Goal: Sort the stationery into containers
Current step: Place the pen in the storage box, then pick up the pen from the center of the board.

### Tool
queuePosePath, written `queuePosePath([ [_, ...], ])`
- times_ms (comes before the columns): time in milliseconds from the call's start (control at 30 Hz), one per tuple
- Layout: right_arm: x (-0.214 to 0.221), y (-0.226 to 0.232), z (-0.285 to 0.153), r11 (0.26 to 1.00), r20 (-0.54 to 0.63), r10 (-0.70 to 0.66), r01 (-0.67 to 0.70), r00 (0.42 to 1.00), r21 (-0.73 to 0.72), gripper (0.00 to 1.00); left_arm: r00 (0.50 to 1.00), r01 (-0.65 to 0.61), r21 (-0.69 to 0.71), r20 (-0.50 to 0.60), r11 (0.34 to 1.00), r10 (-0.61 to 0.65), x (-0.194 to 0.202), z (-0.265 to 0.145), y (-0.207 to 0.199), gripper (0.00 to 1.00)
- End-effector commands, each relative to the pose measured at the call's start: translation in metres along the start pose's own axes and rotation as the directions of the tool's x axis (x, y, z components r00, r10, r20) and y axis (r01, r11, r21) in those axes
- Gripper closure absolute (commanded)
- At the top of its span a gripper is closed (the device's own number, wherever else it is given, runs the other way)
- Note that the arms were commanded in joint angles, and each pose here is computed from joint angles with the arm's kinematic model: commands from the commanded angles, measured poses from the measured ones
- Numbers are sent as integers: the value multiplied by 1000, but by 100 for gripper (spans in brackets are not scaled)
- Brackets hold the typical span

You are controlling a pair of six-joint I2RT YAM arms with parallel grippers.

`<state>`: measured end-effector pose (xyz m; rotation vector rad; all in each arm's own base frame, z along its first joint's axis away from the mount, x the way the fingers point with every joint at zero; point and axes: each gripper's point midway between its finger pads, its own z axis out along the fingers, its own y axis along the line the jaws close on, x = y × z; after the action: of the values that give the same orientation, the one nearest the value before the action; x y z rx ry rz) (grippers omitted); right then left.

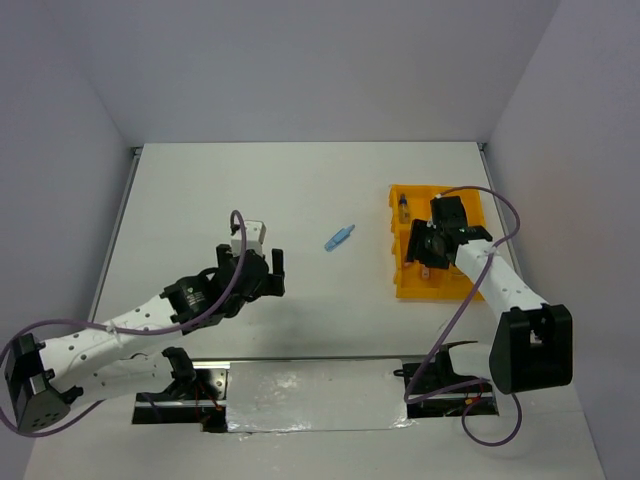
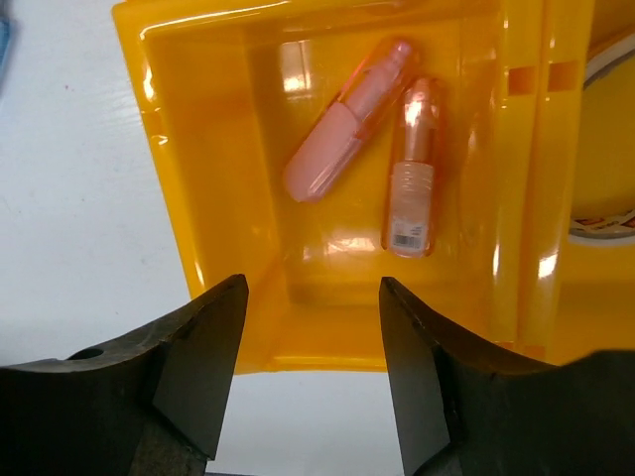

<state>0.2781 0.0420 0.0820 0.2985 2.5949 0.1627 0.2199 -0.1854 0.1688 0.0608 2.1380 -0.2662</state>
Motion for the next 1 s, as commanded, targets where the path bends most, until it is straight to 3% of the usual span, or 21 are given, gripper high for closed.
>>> queuePosePath([
  [0, -20, 14, -19, 998, 66, -2, 6, 998, -70, 36, 1000, 16, 57, 15, 998, -17, -17, 3, -13, 1],
  [233, -38, 63, -102, 946, 258, -9, 92, 966, -312, 33, 999, -40, 146, -22, 988, 43, -14, 34, -37, 1],
  [400, -29, 97, -164, 843, 374, -27, 222, 927, -490, 32, 974, -220, 299, 20, 929, 224, -18, 59, -77, 6],
  [467, -18, 110, -180, 774, 393, -29, 269, 919, -573, 31, 963, -261, 267, 12, 928, 268, -22, 81, -82, 6],
  [500, -16, 110, -184, 766, 399, -23, 272, 917, -582, 27, 962, -267, 257, 8, 929, 274, -26, 89, -83, 6],
  [667, -8, 113, -205, 729, 444, -2, 305, 896, -613, 26, 919, -345, 333, -70, 878, 388, -12, 154, -112, 12],
  [767, -2, 114, -213, 706, 450, -13, 327, 893, -628, 26, 906, -382, 322, -56, 866, 420, -18, 186, -122, 16],
  [833, 1, 112, -217, 706, 465, -23, 344, 885, -619, 26, 901, -375, 340, -85, 862, 425, -12, 199, -127, 23],
  [967, 8, 113, -243, 663, 522, -7, 395, 853, -636, 26, 873, -412, 355, -112, 839, 475, 7, 223, -129, 23],
])
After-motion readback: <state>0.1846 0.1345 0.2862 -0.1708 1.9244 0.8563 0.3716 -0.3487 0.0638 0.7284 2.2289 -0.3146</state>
